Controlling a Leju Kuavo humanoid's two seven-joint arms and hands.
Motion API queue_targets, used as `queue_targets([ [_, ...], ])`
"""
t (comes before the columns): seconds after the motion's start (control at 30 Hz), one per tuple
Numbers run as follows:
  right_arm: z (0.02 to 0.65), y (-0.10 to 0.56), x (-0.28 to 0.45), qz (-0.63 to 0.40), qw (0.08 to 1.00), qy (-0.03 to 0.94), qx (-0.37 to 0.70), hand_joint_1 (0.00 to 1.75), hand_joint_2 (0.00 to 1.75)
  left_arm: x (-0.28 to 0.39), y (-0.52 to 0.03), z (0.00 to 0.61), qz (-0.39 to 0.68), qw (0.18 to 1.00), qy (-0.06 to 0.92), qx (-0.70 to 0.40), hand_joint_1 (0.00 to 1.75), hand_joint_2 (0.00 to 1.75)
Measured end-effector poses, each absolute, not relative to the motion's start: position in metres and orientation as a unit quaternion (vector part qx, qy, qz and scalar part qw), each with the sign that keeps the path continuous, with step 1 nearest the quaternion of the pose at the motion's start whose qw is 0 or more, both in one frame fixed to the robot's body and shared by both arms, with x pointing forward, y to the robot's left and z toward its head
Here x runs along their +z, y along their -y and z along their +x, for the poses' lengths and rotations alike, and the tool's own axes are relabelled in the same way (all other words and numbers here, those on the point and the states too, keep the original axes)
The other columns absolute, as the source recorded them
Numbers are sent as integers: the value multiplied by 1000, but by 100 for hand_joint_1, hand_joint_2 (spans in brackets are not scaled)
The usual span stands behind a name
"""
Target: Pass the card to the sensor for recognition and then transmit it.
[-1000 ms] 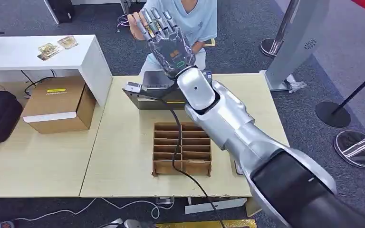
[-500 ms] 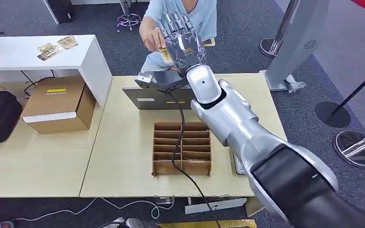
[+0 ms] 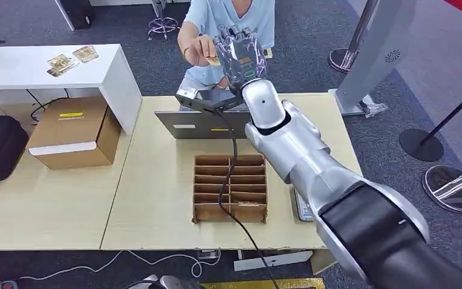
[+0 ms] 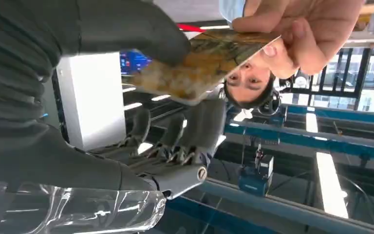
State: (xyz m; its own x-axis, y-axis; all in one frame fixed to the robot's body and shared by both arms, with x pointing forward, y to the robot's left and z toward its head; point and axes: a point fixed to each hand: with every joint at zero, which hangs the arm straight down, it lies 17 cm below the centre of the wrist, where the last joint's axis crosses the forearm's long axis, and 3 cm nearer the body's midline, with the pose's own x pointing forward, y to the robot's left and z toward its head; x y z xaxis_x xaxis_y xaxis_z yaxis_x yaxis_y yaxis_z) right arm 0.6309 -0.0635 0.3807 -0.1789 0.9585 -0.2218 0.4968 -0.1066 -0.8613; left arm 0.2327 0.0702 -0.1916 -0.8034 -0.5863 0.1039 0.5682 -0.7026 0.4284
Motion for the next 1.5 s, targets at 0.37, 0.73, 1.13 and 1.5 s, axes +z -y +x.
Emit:
queue_targets([
  [0.37, 626, 88, 422, -574, 252, 688, 365, 175, 175, -192, -73, 239, 36, 324, 229, -917, 0, 0],
  [0.73, 573, 123, 491, -520, 204, 802, 211, 175, 175, -195, -86, 249, 67, 349, 227, -907, 0, 0],
  [1.13, 492, 201, 359, -345, 359, 861, 101, 175, 175, -212, -106, 229, 82, 367, 217, -901, 0, 0],
  [1.5, 457, 227, 255, -206, 491, 839, 108, 175, 175, -223, -119, 213, 84, 377, 204, -899, 0, 0],
])
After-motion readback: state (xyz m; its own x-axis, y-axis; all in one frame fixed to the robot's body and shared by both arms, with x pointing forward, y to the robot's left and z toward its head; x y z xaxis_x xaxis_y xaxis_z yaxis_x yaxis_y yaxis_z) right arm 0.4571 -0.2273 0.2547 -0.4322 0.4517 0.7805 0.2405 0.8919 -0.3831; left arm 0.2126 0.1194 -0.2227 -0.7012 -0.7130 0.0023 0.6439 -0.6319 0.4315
